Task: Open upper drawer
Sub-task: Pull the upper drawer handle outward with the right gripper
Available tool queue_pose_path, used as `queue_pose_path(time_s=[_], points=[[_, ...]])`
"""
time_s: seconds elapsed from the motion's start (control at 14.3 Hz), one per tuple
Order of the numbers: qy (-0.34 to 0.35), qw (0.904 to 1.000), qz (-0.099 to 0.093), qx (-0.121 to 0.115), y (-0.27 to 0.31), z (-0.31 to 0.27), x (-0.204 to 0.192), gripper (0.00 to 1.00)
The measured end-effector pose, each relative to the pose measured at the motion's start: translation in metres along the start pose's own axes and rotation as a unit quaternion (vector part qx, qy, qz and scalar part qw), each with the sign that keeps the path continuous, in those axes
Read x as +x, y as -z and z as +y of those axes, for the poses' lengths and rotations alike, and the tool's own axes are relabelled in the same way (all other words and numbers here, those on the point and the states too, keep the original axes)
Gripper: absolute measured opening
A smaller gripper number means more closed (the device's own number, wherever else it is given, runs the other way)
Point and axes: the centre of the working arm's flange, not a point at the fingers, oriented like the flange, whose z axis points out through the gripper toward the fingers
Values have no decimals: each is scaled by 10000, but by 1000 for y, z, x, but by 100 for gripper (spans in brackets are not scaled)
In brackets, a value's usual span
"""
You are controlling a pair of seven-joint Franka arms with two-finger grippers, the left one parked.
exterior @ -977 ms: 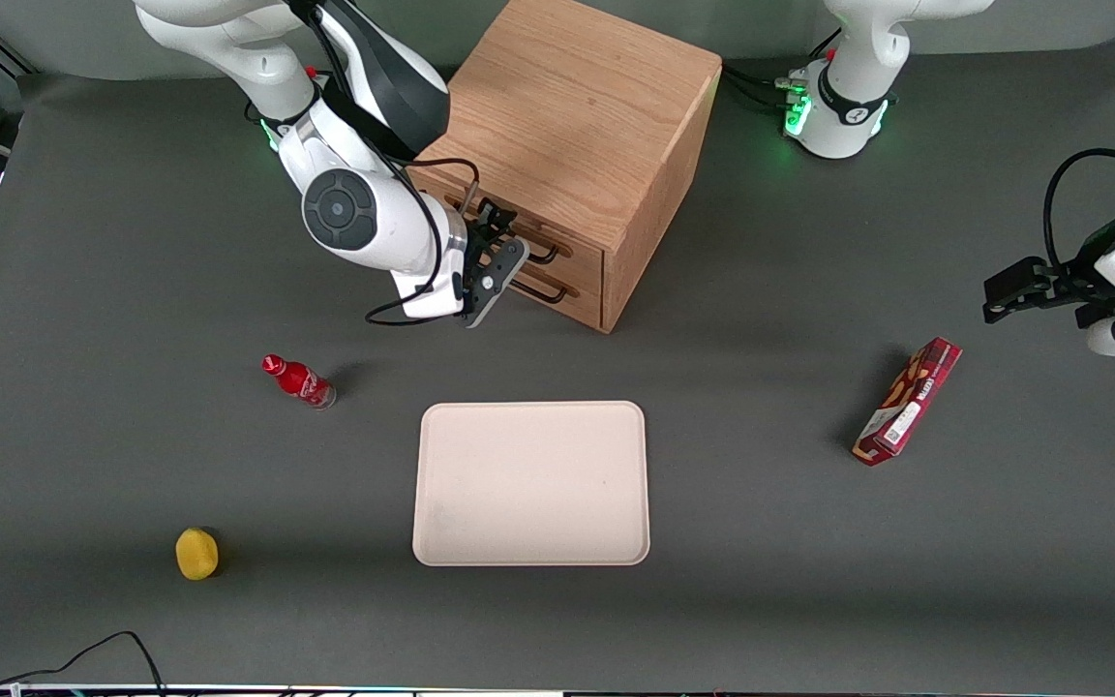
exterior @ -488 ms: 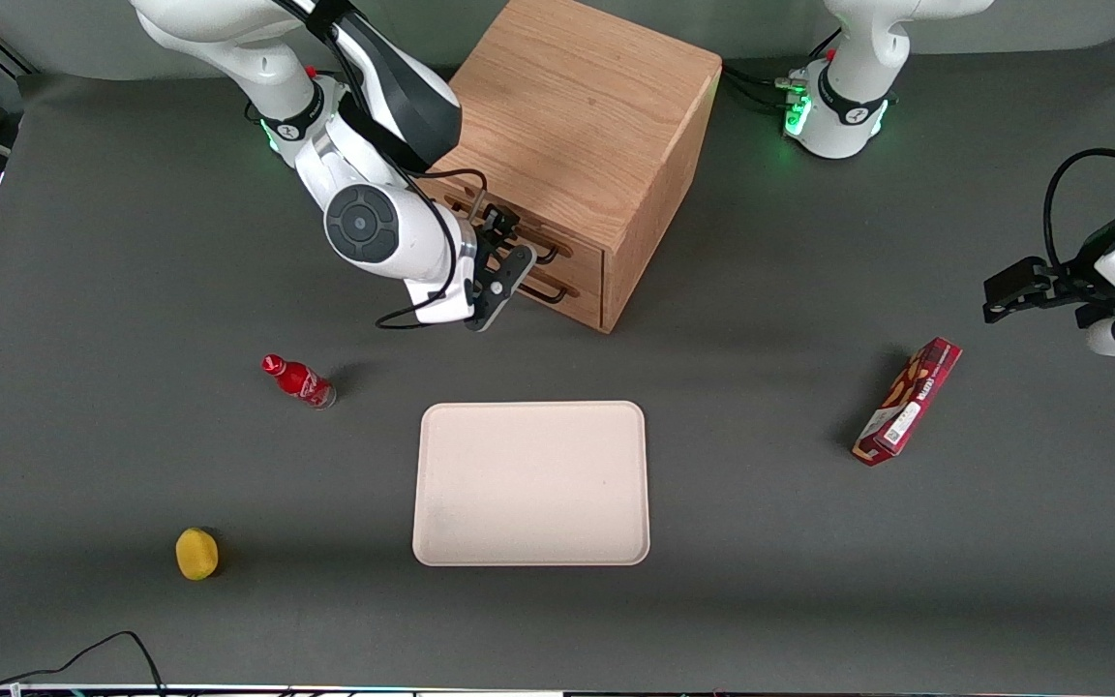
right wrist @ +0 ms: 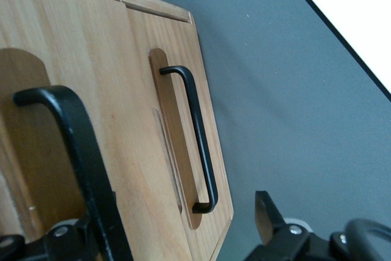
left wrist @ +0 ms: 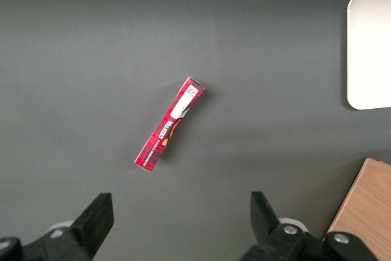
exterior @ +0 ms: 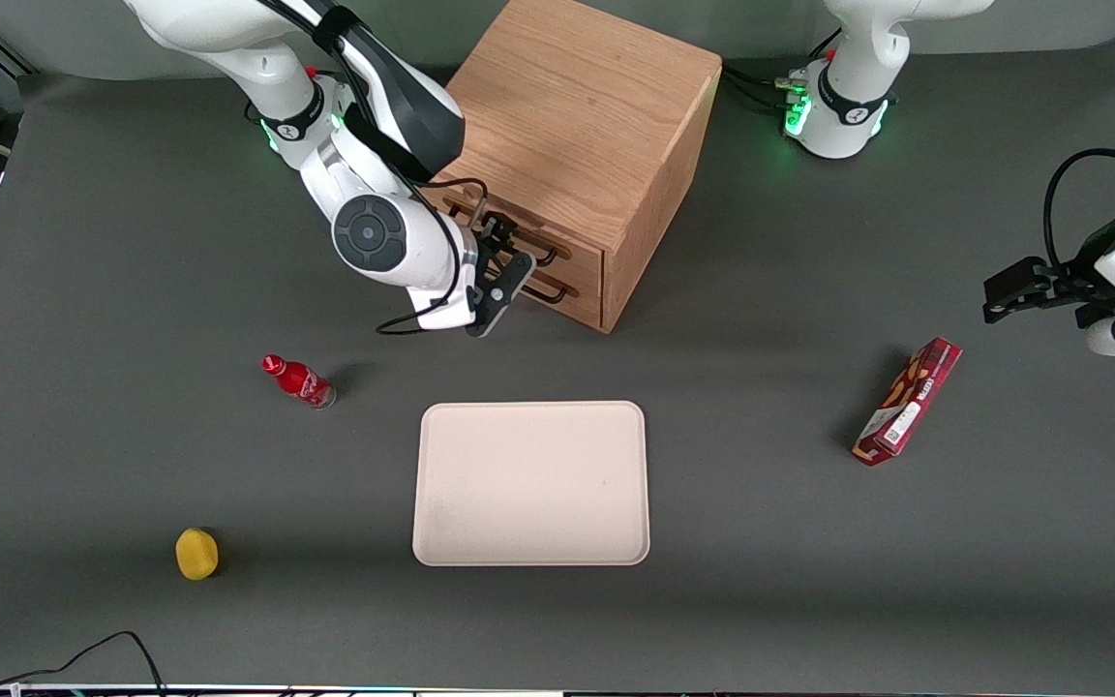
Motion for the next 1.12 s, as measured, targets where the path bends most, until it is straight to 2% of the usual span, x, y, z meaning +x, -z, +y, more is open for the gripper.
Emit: queue_pose_path(time_s=[0.35,0.63,1.12], points=[[18,9999,103,-74,9,10,10,100],[23,9996,196,-220,19,23,16,100],[-81,9988,183,-452,23,52,18,100]])
